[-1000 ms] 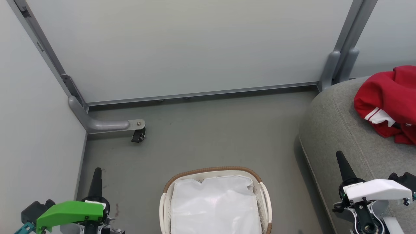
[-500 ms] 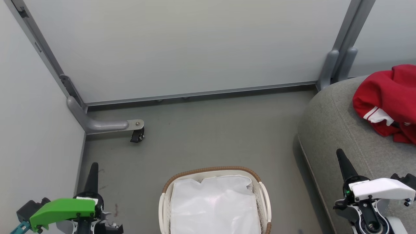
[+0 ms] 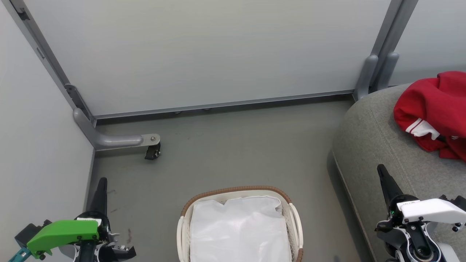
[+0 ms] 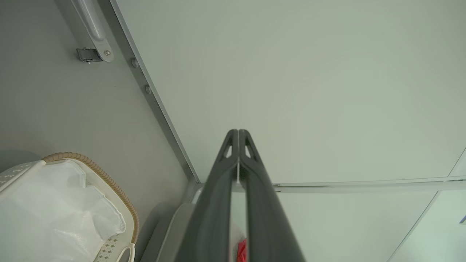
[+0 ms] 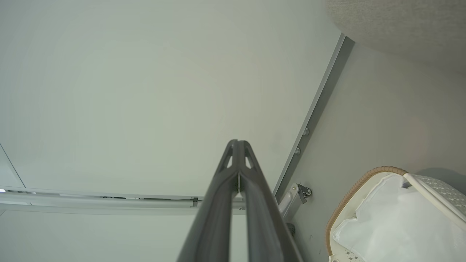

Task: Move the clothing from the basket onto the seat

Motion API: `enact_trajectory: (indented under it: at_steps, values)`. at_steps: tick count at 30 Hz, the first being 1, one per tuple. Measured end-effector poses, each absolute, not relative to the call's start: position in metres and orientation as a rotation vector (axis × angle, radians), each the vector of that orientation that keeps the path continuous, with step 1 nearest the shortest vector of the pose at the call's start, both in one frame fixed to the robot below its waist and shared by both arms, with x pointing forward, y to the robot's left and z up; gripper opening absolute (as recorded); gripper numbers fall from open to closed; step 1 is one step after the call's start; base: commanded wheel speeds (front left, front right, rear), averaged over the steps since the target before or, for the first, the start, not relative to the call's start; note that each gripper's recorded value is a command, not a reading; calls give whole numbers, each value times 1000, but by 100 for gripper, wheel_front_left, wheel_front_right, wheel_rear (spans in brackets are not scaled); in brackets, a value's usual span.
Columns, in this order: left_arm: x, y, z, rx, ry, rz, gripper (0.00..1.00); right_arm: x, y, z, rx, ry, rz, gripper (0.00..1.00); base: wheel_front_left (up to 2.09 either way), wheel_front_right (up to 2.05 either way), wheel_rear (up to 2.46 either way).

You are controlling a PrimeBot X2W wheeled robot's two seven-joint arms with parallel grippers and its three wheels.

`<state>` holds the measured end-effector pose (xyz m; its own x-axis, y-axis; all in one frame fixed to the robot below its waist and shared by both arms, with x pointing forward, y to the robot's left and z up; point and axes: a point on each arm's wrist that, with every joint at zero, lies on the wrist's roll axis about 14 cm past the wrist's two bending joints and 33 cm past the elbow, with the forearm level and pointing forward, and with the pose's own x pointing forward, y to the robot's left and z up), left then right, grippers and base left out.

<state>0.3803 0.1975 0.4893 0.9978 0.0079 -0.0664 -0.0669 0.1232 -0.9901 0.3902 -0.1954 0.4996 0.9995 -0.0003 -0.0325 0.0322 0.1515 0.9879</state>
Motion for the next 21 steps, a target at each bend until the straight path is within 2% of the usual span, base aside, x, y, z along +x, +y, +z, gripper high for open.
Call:
enact_trajectory:
  at_steps: [21]
  values:
    - [387, 199, 503, -1574, 11, 11, 0, 390, -199, 507, 1572, 4, 0, 0, 0, 0, 0]
